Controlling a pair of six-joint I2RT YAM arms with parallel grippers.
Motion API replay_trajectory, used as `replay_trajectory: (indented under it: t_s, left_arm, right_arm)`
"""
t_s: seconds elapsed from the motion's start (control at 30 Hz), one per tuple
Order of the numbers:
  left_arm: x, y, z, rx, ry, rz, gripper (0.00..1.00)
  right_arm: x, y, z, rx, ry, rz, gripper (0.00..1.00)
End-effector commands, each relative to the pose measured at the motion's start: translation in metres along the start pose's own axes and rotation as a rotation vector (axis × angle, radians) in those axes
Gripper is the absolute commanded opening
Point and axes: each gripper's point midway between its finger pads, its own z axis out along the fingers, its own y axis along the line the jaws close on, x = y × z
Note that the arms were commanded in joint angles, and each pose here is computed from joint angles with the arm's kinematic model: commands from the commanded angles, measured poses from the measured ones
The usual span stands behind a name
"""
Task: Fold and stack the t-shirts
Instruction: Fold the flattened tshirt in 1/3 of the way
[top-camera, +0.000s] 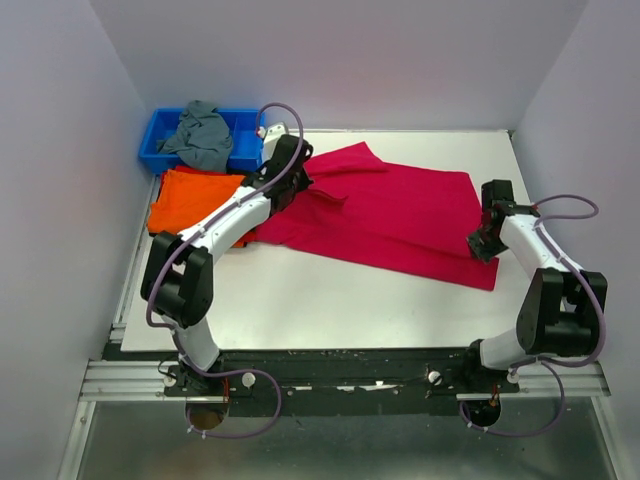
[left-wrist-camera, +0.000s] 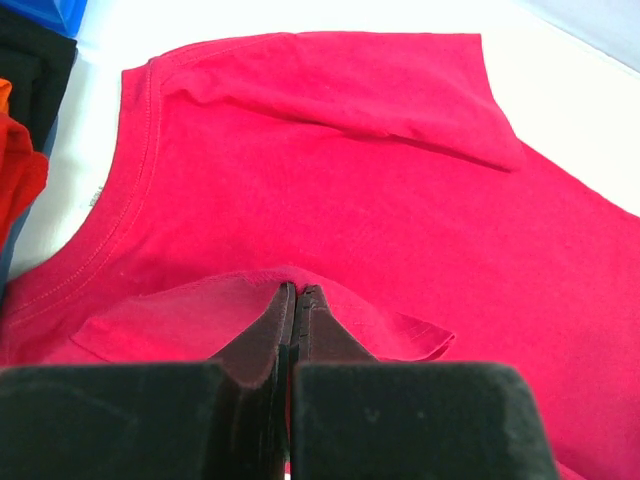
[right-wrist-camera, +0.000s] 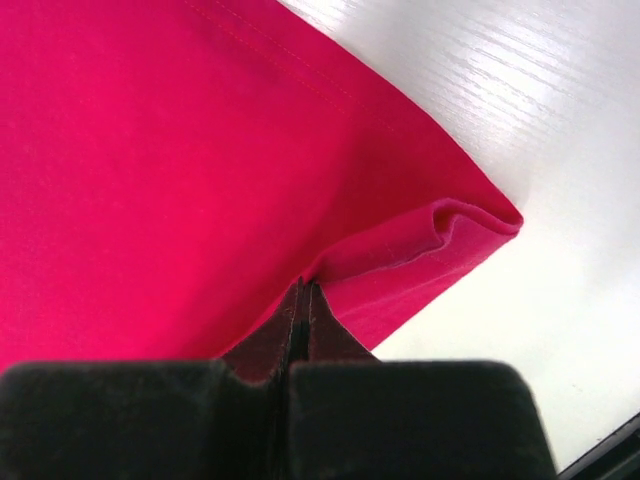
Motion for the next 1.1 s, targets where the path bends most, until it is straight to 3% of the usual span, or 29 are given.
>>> replay_trajectory:
  t_s: [0.0, 0.6, 1.07]
  left_arm:
    - [-0.013, -0.007, 0.008, 0.02, -0.012, -0.005, 0.0]
    - [-0.016, -0.016, 0.046, 0.007, 0.016, -0.016, 0.0]
    - [-0.033, -0.022, 0.05, 0.035, 0.002, -0.043, 0.0]
  right_arm:
    - [-0.014, 0.019, 0.003, -0.046, 0.0, -0.007, 0.01]
    - [-0.021, 0.033, 0.019, -0.057, 0.034, 0.004, 0.01]
    - [-0.026, 0.037, 0.026, -0.061, 0.052, 0.024, 0.01]
